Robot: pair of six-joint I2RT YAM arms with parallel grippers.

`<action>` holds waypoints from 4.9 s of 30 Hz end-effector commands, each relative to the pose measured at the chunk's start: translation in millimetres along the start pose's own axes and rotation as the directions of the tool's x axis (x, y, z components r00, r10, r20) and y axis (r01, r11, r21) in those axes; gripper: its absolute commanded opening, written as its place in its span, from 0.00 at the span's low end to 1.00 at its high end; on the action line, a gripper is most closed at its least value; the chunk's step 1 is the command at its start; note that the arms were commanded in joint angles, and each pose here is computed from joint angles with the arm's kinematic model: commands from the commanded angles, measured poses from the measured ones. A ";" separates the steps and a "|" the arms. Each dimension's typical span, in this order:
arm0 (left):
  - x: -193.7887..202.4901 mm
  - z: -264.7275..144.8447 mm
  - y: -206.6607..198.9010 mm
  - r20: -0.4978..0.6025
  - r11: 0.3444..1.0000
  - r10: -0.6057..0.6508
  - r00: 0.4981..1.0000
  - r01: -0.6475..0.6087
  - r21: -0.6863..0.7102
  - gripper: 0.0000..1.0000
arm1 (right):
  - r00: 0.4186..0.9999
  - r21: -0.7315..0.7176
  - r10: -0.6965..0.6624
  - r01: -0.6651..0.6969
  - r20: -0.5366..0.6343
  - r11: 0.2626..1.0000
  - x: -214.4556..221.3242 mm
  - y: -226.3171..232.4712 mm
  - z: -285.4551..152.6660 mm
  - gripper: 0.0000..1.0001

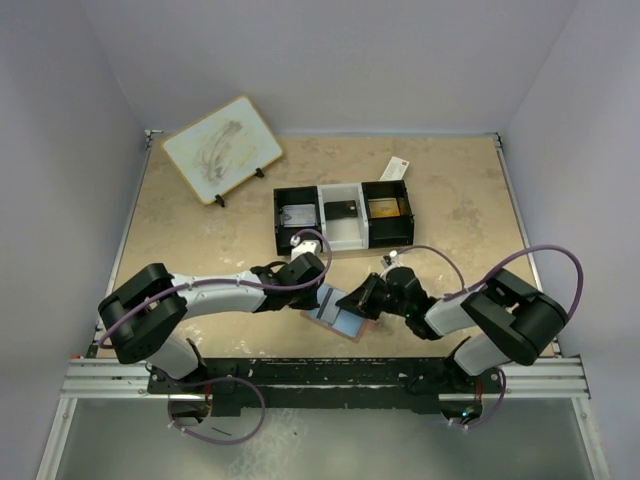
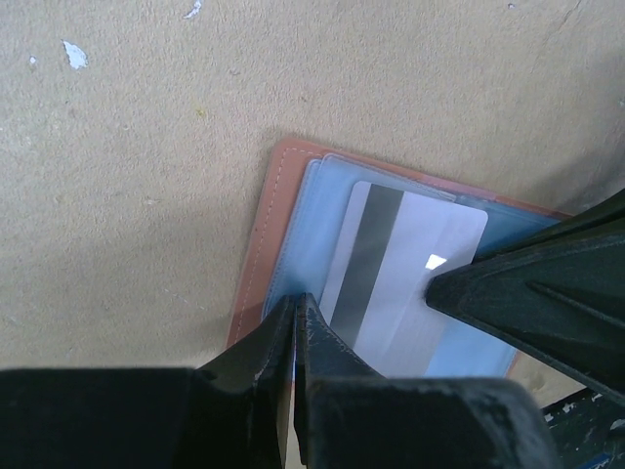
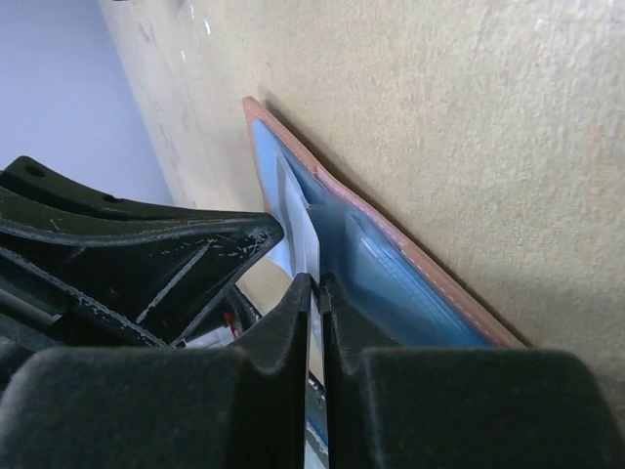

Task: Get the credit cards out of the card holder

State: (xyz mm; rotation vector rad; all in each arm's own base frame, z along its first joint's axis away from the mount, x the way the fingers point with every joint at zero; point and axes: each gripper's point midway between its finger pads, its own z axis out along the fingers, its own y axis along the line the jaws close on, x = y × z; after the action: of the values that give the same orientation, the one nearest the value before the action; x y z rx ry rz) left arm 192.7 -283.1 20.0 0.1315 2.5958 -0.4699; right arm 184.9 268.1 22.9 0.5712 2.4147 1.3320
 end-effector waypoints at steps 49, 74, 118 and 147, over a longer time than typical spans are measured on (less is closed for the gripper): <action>4.5 11.0 -32.4 -0.023 0.993 0.110 0.994 -0.109 0.038 0.06 | 0.993 0.007 -0.110 0.110 0.047 0.994 -17.1 16.2 -6.6 0.16; -2.2 12.7 -38.4 0.005 0.997 0.077 0.997 -0.077 0.026 0.05 | 0.996 -0.065 -0.086 0.086 0.007 0.994 0.8 12.5 -9.4 0.24; -148.8 -216.5 214.0 0.628 0.744 0.017 0.778 0.409 -0.528 0.74 | -0.001 0.262 -0.959 0.962 0.282 0.076 -107.4 215.0 -32.6 0.00; -151.0 -249.5 227.5 0.711 0.680 0.044 0.701 0.500 -0.536 0.75 | -0.298 0.328 -0.924 0.871 -0.237 -0.365 -170.8 180.8 118.0 0.00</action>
State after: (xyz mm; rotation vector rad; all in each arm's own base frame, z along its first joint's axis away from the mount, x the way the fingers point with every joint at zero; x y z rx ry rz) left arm 251.2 9.9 218.9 -0.5364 1.9073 0.3653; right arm 410.4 362.9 108.1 -1.2065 1.8041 -0.0038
